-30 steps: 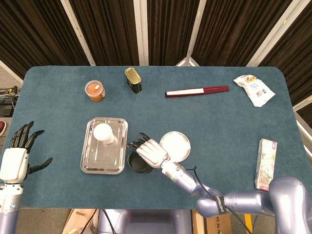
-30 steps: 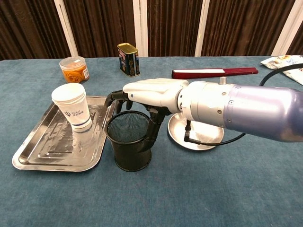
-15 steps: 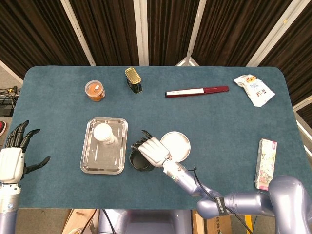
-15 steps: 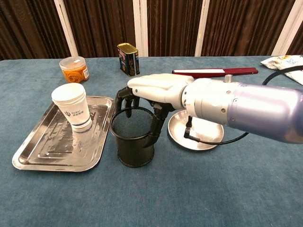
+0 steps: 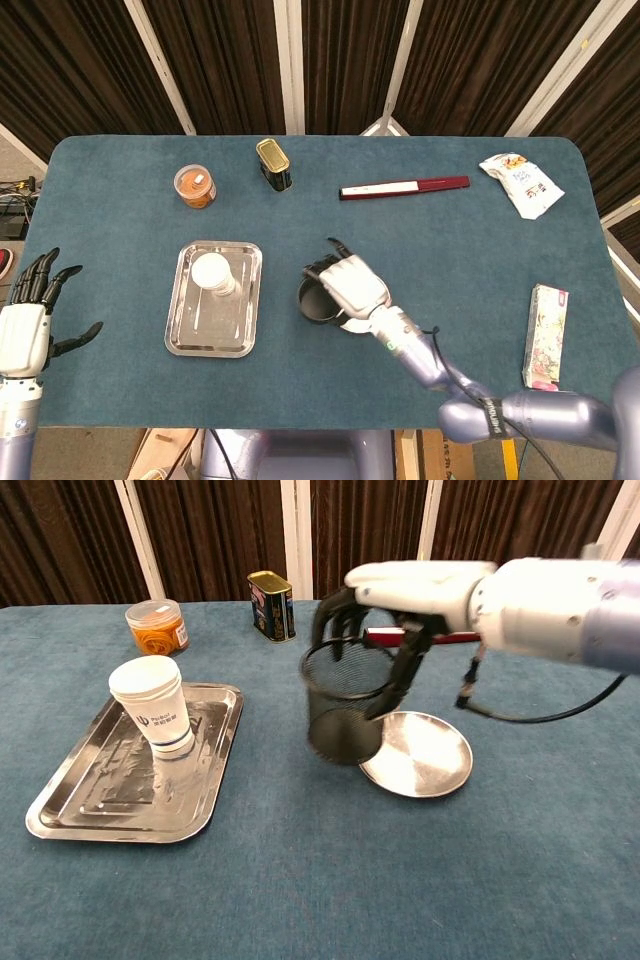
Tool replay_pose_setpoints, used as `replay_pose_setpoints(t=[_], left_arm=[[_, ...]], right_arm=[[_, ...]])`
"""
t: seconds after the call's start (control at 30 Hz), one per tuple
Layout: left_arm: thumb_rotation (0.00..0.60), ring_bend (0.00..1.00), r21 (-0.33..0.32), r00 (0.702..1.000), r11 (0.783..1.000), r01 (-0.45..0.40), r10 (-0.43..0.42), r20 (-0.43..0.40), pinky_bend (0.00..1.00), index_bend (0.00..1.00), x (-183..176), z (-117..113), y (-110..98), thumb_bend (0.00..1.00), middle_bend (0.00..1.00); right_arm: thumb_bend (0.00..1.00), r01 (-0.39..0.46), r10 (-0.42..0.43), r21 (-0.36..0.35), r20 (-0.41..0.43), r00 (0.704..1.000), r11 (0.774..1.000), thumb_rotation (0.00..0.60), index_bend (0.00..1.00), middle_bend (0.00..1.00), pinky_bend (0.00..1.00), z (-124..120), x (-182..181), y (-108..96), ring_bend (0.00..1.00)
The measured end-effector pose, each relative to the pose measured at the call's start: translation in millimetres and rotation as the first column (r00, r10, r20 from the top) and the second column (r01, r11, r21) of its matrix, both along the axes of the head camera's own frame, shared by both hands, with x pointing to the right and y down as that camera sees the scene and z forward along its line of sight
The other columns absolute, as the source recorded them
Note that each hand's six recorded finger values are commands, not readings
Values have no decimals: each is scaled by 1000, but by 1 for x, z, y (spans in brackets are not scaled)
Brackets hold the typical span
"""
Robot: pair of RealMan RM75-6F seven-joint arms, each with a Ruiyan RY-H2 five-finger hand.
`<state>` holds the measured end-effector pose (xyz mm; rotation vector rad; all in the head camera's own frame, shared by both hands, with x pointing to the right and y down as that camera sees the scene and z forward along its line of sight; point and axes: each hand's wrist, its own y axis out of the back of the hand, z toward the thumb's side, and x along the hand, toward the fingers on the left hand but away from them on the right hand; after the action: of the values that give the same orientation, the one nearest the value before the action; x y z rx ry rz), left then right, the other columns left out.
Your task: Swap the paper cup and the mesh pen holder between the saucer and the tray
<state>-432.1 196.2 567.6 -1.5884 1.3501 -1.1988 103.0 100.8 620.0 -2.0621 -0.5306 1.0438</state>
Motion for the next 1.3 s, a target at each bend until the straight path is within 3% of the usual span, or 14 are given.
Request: replay_pose_setpoints(t=[0.33,0.83,1.07,1.3], left_arm=[[600,0,12,1000,1000,6,-7,26,76,218,1,-1,2,118,0],[600,0,-2,999,1000,-1,1,39,76,218,5,4,4,118,0],[600,0,4,999,1000,5,-5,44,76,218,4,5,3,119,0],[600,0,1,999,1000,11,-11,47,76,218,3,5,3,119,0]], right_arm=[[0,-70,68,-28,-67,995,997,600,370,366,0,3,56,-10,284],[0,-84,78,-72,-80,994,994,600,363,363,0,30,77,-4,283],[0,-93,89,-81,-52,995,992,600,167,214,0,35,74,-5,197],[0,-83,78,-98,-52,996,992,600,3,27,0,41,75,-2,25]])
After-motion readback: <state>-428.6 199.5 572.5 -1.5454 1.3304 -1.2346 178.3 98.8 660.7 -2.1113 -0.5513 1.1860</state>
